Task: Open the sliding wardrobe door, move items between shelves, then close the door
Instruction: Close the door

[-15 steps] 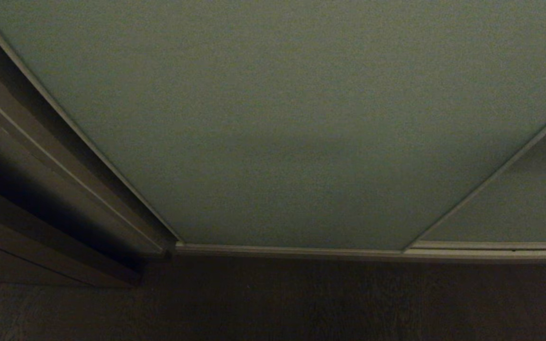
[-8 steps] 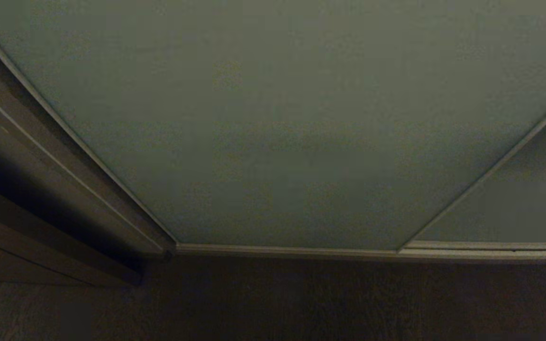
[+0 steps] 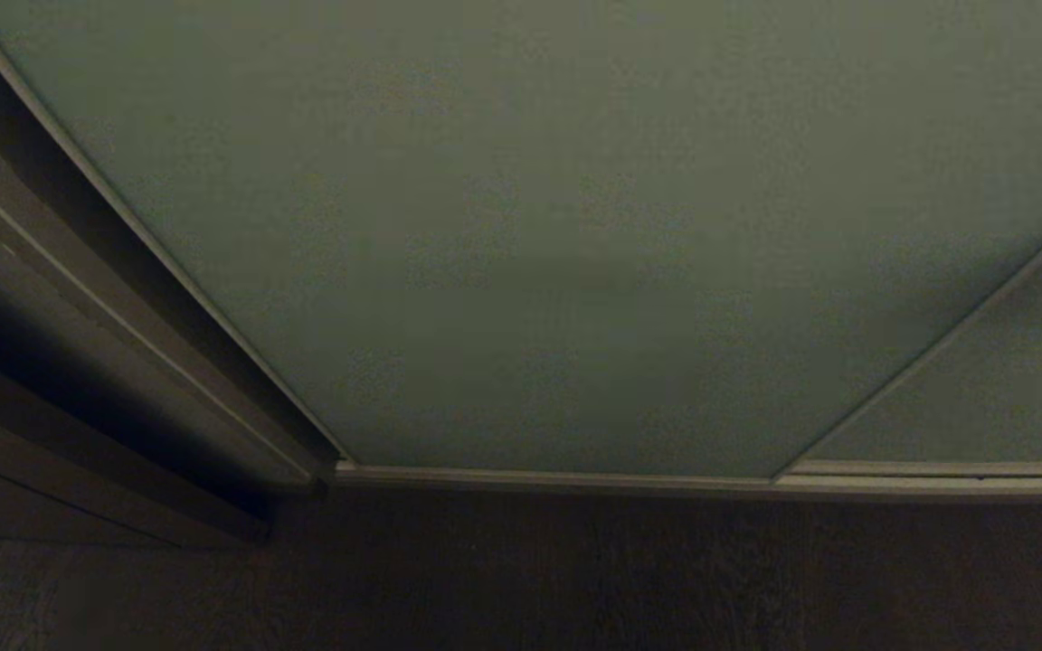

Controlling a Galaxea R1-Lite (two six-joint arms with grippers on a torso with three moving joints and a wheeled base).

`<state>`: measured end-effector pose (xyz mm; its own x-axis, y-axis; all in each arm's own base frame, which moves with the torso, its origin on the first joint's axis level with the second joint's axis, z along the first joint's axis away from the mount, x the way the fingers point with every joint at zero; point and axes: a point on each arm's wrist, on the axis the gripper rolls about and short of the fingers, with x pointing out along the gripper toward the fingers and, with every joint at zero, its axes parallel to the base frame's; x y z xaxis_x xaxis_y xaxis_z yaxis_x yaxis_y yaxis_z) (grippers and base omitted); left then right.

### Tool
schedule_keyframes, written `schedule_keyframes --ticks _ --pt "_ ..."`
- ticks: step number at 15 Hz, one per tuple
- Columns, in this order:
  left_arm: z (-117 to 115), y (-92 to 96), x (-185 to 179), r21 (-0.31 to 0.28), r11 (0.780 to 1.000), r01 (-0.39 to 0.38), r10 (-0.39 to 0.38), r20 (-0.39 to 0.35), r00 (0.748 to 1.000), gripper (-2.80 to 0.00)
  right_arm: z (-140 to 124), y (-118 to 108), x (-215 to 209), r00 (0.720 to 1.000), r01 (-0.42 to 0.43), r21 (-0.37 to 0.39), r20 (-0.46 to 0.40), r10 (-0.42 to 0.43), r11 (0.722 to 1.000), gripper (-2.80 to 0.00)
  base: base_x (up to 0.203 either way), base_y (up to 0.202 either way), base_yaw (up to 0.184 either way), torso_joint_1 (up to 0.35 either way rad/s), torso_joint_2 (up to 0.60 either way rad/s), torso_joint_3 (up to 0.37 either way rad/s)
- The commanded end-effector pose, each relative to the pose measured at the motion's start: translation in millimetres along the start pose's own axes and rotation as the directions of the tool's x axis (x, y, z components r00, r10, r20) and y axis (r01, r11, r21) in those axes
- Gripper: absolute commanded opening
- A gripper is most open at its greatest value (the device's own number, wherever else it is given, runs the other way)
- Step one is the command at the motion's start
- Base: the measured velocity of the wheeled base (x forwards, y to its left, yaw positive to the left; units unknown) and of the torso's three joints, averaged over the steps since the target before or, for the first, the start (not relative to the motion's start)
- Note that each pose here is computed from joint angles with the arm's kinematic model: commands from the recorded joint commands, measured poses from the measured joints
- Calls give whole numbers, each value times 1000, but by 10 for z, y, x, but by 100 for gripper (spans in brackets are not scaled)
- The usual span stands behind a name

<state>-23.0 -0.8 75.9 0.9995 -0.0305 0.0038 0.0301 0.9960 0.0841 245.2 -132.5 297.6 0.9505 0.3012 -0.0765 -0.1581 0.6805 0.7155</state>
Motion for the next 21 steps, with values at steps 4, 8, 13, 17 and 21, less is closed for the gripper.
schedule_keyframes --ticks 4,8,13,17,21 --pt "2 0 0 0 1000 0 0 -1 1000 -280 -37 39 33 1000 -18 0 -17 18 1000 -280 0 0 0 0 0 0" --pt "2 0 0 0 1000 0 0 -1 1000 -280 -63 49 34 1000 -19 4 -23 19 1000 -280 0 0 0 0 0 0" --pt "2 0 0 0 1000 0 0 -1 1000 -280 -73 42 31 1000 -16 5 -23 16 1000 -280 0 0 0 0 0 0" --pt "2 0 0 0 1000 0 0 -1 1000 -280 -90 20 36 1000 -13 11 -27 14 1000 -280 0 0 0 0 0 0" --pt "-2 0 2 0 1000 0 0 -2 1000 -280 -109 91 -34 1000 19 -27 13 -18 999 -280 0 0 0 0 0 0"
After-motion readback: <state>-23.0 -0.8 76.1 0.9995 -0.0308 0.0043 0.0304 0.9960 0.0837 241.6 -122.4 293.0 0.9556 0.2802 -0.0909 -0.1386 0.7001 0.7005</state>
